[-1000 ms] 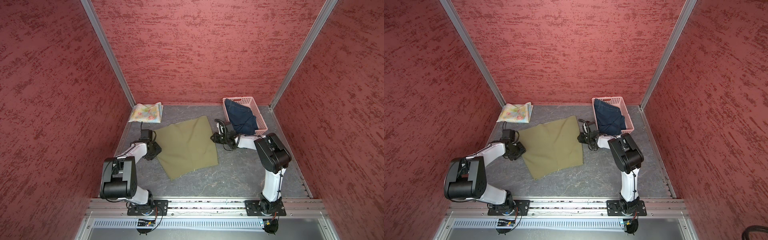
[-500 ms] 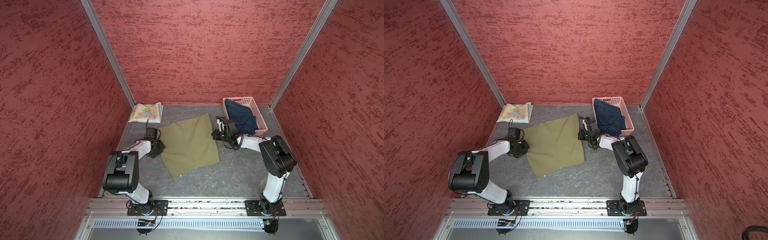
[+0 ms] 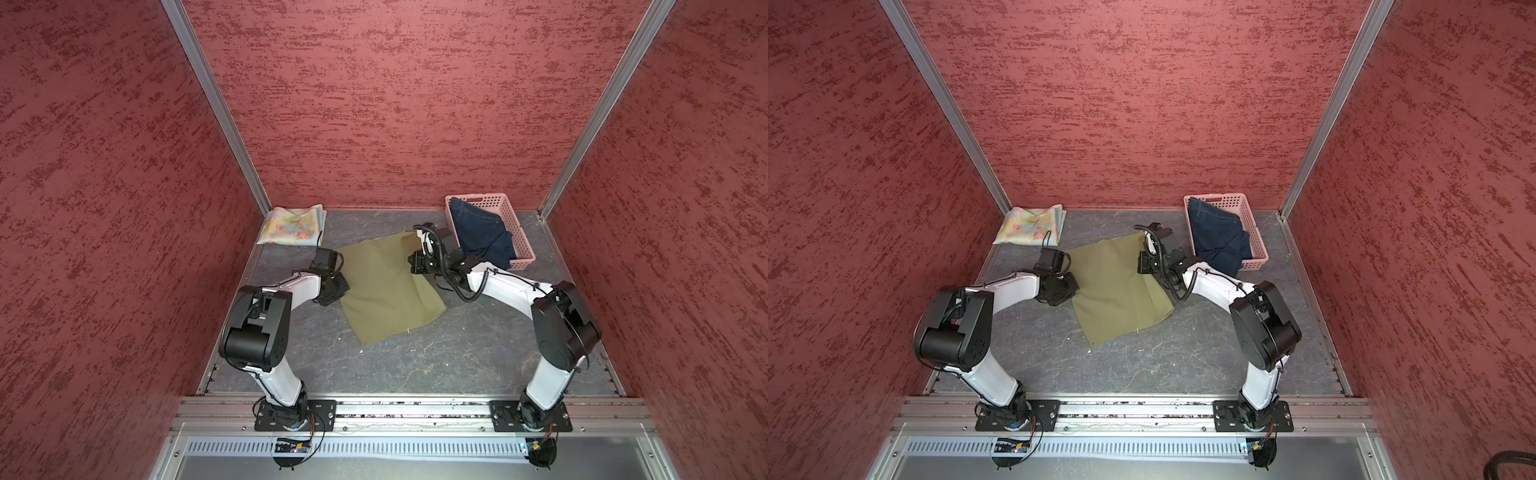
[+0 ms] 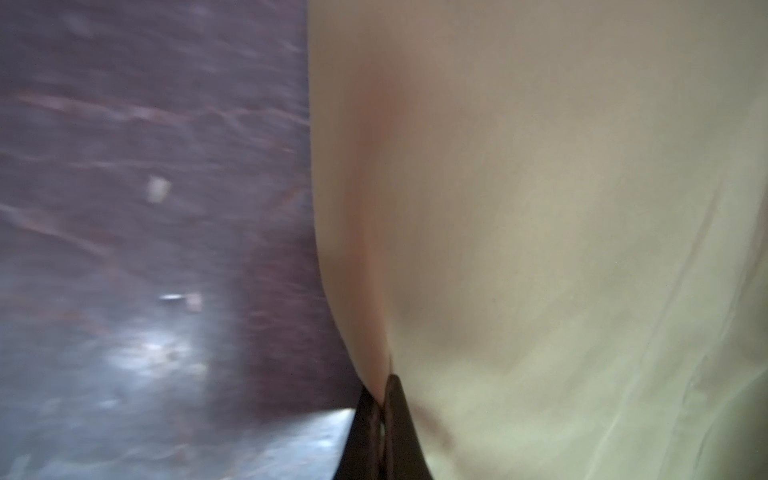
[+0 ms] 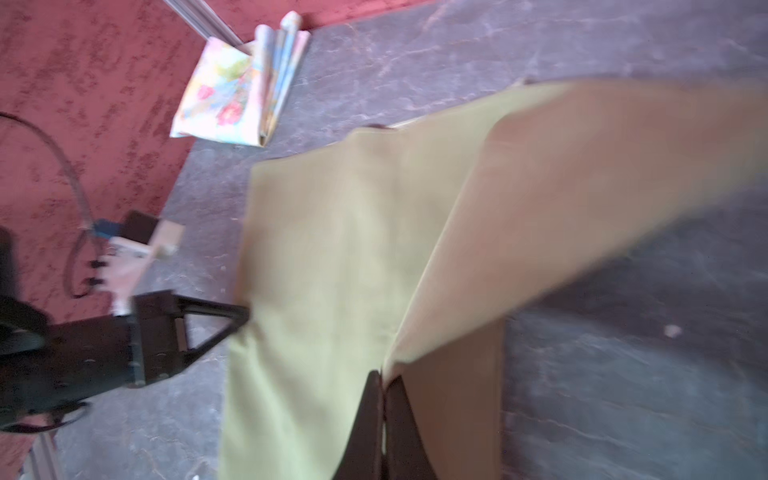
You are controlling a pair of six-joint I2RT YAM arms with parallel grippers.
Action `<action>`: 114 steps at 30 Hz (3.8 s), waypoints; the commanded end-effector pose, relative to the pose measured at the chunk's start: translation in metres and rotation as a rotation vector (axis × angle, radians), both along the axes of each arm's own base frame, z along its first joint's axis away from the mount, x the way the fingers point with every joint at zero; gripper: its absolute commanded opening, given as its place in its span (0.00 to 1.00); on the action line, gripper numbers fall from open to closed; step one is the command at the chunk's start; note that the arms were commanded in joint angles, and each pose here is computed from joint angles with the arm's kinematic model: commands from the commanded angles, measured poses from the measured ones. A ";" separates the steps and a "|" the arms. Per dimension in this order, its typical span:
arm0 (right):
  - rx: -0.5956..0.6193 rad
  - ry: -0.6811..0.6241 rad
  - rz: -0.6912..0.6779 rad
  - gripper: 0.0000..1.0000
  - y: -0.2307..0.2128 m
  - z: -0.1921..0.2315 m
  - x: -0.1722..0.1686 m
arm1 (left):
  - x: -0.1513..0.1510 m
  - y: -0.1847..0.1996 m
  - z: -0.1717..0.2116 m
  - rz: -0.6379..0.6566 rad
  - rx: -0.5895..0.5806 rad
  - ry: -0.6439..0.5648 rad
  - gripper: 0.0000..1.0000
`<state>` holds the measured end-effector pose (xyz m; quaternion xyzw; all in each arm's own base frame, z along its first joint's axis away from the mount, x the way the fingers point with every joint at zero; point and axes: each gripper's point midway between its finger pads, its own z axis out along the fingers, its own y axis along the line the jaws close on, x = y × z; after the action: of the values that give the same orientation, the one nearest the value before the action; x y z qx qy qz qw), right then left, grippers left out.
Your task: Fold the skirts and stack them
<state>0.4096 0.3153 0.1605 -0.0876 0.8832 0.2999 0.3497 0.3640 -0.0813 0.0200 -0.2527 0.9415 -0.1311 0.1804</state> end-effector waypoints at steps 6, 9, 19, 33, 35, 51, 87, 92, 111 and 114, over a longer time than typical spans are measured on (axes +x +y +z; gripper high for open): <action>0.020 0.050 0.051 0.00 0.052 0.013 -0.017 | 0.000 -0.021 -0.007 -0.019 -0.039 0.006 0.02; 0.009 0.071 0.086 0.00 0.073 0.004 -0.028 | -0.001 -0.022 -0.007 -0.020 -0.041 0.005 0.02; 0.009 0.165 0.133 0.00 0.116 -0.028 -0.054 | -0.002 -0.021 -0.005 -0.016 -0.061 -0.010 0.01; 0.112 0.228 0.068 0.00 0.135 -0.029 -0.047 | -0.004 -0.016 -0.003 -0.005 -0.090 -0.023 0.01; 0.120 0.232 0.057 0.00 0.136 -0.028 -0.045 | -0.004 -0.017 -0.003 -0.006 -0.092 -0.026 0.01; 0.140 0.267 0.019 0.00 0.144 -0.036 -0.040 | 0.000 -0.017 -0.003 -0.002 -0.109 -0.034 0.01; 0.141 0.142 -0.077 0.58 0.084 0.009 -0.019 | -0.020 0.023 0.037 0.084 -0.105 -0.099 0.56; 0.066 0.164 -0.106 0.61 0.052 -0.019 -0.030 | -0.033 0.020 0.037 0.048 -0.072 -0.117 0.59; -0.138 0.160 -0.116 0.62 -0.011 -0.056 -0.053 | -0.062 -0.018 -0.005 -0.147 0.096 0.015 0.31; -0.083 0.172 -0.140 0.62 -0.024 -0.046 -0.047 | -0.065 -0.035 -0.009 -0.169 0.082 0.036 0.13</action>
<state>0.3503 0.3110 0.0936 -0.0358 0.9331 0.2442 0.2616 0.3062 -0.1072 0.0199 -0.1689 0.9622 -0.1093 0.1838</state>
